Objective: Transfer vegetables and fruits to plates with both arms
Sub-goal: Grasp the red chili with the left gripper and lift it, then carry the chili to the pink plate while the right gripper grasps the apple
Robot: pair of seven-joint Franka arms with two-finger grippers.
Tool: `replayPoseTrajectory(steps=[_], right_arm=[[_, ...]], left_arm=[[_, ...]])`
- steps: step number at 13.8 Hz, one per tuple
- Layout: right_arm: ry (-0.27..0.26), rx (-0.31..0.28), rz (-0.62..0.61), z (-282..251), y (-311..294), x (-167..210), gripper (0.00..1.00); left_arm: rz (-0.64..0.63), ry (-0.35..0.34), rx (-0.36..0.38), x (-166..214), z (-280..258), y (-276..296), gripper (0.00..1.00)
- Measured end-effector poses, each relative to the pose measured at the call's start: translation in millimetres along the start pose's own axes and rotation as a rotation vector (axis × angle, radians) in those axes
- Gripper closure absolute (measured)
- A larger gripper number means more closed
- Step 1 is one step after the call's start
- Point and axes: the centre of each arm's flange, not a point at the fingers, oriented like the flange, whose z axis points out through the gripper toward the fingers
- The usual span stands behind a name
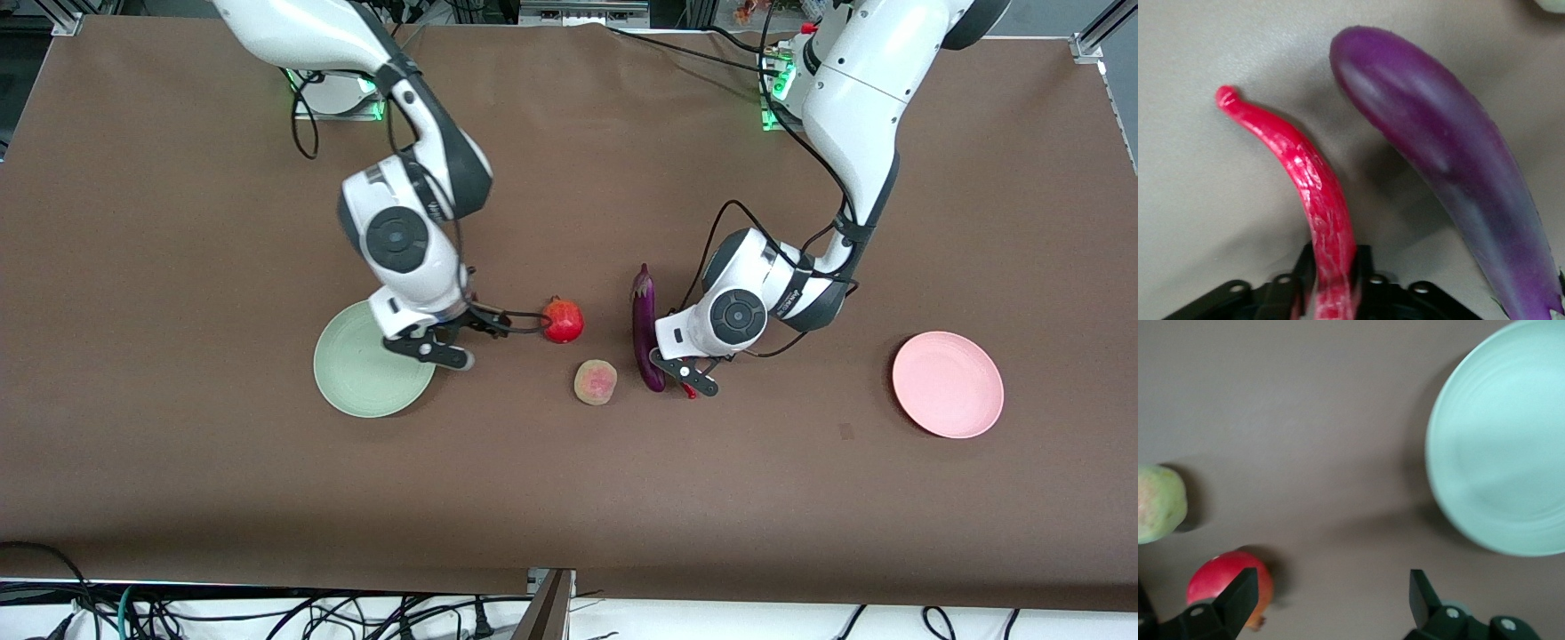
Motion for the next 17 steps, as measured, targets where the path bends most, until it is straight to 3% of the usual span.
replayPoseTrajectory(steps=[1,5,10,13,17], right_arm=[[0.012,0.013,0.006,8.5,-11.9,-8.1,0.0],[0.02,0.063,0.051,38.8,-39.1,-28.5,0.0],[0.052,0.123,0.103,49.8,-68.7,-42.4,0.0],[0.055,0.136,0.113,65.9,-92.3,-60.0,0.0],[0.053,0.126,0.117,72.7,-91.8,-58.3,0.0]], left_arm=[[-0.008,0.003,0.003,-0.3,-3.2,-2.9,0.79],[-0.096,-0.008,0.017,-10.3,-44.2,-41.0,0.79],[-0.176,-0.041,0.128,-42.9,-111.5,-119.6,0.79],[-0.175,-0.045,0.19,-59.5,-128.7,-161.7,0.79],[-0.073,-0.074,0.184,-98.9,-132.7,-249.6,0.79]])
